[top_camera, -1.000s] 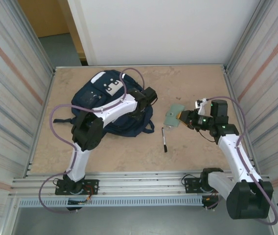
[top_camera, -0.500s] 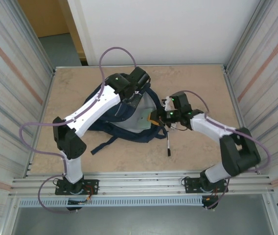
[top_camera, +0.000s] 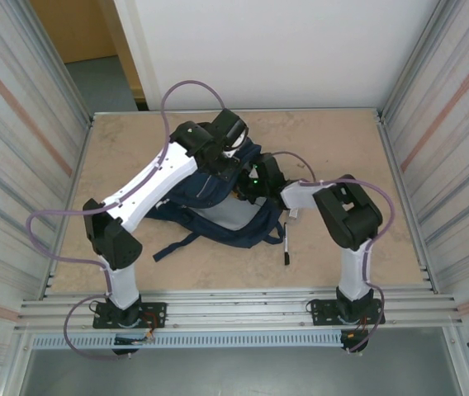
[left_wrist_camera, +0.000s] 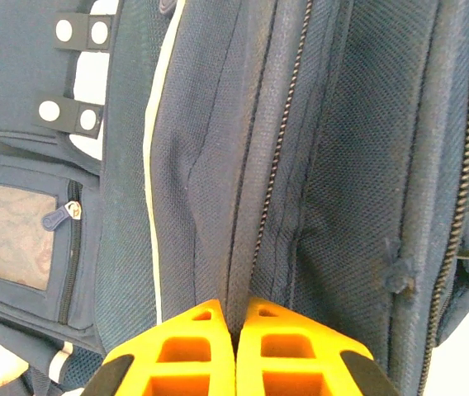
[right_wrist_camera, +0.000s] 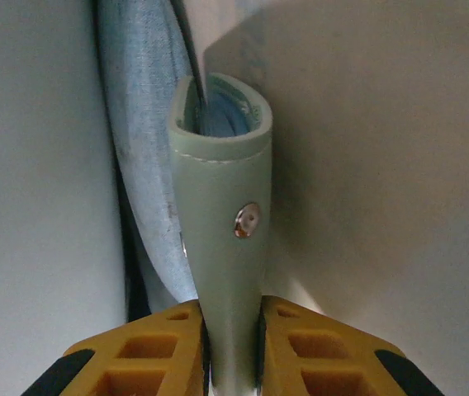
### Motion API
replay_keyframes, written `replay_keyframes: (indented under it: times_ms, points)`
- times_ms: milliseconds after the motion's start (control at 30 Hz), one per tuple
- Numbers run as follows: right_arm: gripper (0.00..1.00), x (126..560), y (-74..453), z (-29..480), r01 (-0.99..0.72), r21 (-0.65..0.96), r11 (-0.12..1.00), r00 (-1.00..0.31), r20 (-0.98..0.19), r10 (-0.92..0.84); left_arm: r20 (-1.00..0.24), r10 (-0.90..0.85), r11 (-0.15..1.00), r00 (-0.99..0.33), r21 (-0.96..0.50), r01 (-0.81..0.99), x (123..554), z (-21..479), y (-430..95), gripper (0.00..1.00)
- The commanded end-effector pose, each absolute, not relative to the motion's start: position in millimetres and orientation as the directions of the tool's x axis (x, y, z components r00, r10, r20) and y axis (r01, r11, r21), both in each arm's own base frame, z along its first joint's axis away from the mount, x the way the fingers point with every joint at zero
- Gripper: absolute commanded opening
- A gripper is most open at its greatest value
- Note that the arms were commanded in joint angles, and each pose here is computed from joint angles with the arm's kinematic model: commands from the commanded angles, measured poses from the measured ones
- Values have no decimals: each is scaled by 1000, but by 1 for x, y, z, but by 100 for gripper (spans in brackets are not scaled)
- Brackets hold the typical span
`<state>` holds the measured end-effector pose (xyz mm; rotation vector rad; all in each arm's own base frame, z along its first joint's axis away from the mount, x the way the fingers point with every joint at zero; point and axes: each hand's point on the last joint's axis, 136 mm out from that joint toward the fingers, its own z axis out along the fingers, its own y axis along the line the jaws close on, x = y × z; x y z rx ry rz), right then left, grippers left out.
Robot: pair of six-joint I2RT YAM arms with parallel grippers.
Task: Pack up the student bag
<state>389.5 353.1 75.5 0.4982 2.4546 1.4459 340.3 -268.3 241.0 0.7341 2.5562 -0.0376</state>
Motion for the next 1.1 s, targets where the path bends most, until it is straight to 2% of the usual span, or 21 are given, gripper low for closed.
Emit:
replay_keyframes:
  times_ms: [0,267,467,667,800,900,1067]
  points:
    - [20,409,383,97,170,940,297,-884,12,466,-597,422,859,-682,23,512,341,294,-276,0]
    - [32,423,410,84,196,937,290,-862,24,506,-600,411,853,-686,-14,522,343,303,-269,0]
    - [47,411,391,83,192,921,337,-869,0,495,-581,401,868,-708,-6,496,347,286,-261,0]
    - [50,377,358,100,148,892,426,-936,-12,352,-554,374,892,-744,-5,452,350,268,-235,0]
    - [53,346,345,120,11,886,464,-965,-112,237,-542,340,896,-769,-62,440,348,256,-226,0]
    - [54,330,329,118,17,856,517,-971,-110,214,-552,327,886,-767,-103,452,345,247,-232,0]
    - [55,313,306,124,-23,818,574,-964,-171,205,-545,290,860,-787,-213,464,335,229,-247,0]
